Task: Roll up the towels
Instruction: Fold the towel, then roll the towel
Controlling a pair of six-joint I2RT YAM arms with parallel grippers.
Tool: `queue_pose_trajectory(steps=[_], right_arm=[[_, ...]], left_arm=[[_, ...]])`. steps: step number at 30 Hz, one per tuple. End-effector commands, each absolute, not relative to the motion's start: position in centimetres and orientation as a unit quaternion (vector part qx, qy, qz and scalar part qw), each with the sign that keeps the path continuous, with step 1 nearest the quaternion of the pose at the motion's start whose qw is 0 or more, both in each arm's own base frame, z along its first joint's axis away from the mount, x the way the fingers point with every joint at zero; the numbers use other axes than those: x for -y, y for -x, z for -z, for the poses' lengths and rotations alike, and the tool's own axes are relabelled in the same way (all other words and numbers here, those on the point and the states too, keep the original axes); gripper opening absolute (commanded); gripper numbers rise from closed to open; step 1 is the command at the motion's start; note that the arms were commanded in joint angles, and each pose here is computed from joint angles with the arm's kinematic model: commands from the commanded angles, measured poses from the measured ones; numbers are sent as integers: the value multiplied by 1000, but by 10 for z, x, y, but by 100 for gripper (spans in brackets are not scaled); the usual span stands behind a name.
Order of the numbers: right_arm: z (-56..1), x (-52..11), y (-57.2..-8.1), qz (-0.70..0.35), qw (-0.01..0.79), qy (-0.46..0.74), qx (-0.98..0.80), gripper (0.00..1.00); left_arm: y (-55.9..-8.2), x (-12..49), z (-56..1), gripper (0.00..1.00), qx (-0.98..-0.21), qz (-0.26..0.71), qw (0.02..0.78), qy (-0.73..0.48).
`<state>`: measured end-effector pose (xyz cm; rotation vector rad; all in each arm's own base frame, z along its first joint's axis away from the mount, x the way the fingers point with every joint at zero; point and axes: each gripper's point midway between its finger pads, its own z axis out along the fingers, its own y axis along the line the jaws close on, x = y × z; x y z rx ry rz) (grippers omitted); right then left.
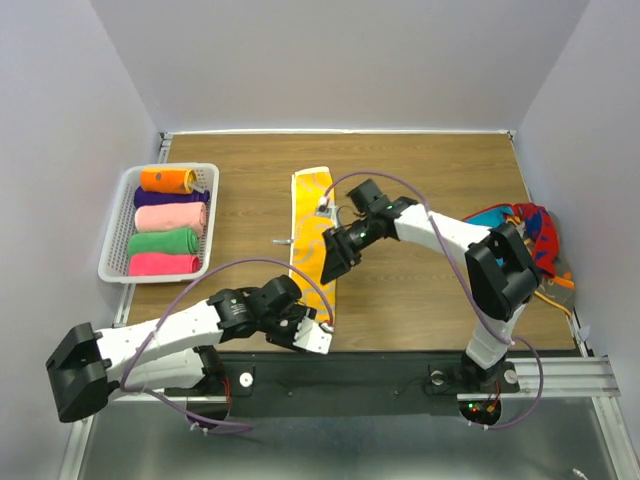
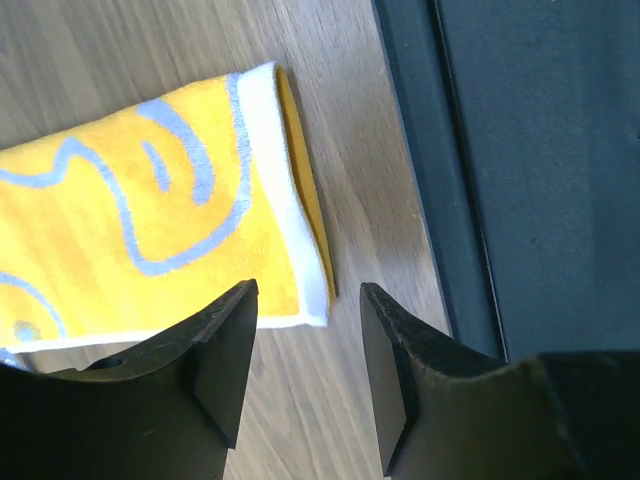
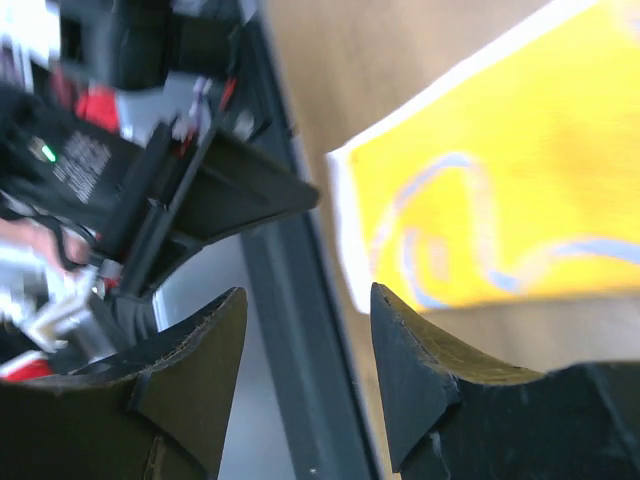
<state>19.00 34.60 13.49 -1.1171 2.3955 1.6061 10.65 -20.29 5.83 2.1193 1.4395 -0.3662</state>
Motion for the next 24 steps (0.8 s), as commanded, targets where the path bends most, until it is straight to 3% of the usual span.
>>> queue_pose_trajectory(steps=[1,5,14,20,24], right_arm=[[-144,-327,-236,-516,63,317,-793,58],[-151,-315,-264,-508,96,301,-801,58],[-149,-302,-273,-505,98,290,-807,57],[-156,-300,-279,-504,104,288,-808,57],[-158,-297,-281,-501,109,288,-809,57]], left_arm=[[-110,206,-39,57,-541,127,258,-790],[-111,207,-27,57,-539,121,246,-797],[-114,207,-10,44,-552,111,209,-799],[-110,207,-3,28,-559,116,174,-802],[-110,208,1,11,-567,116,156,-800]])
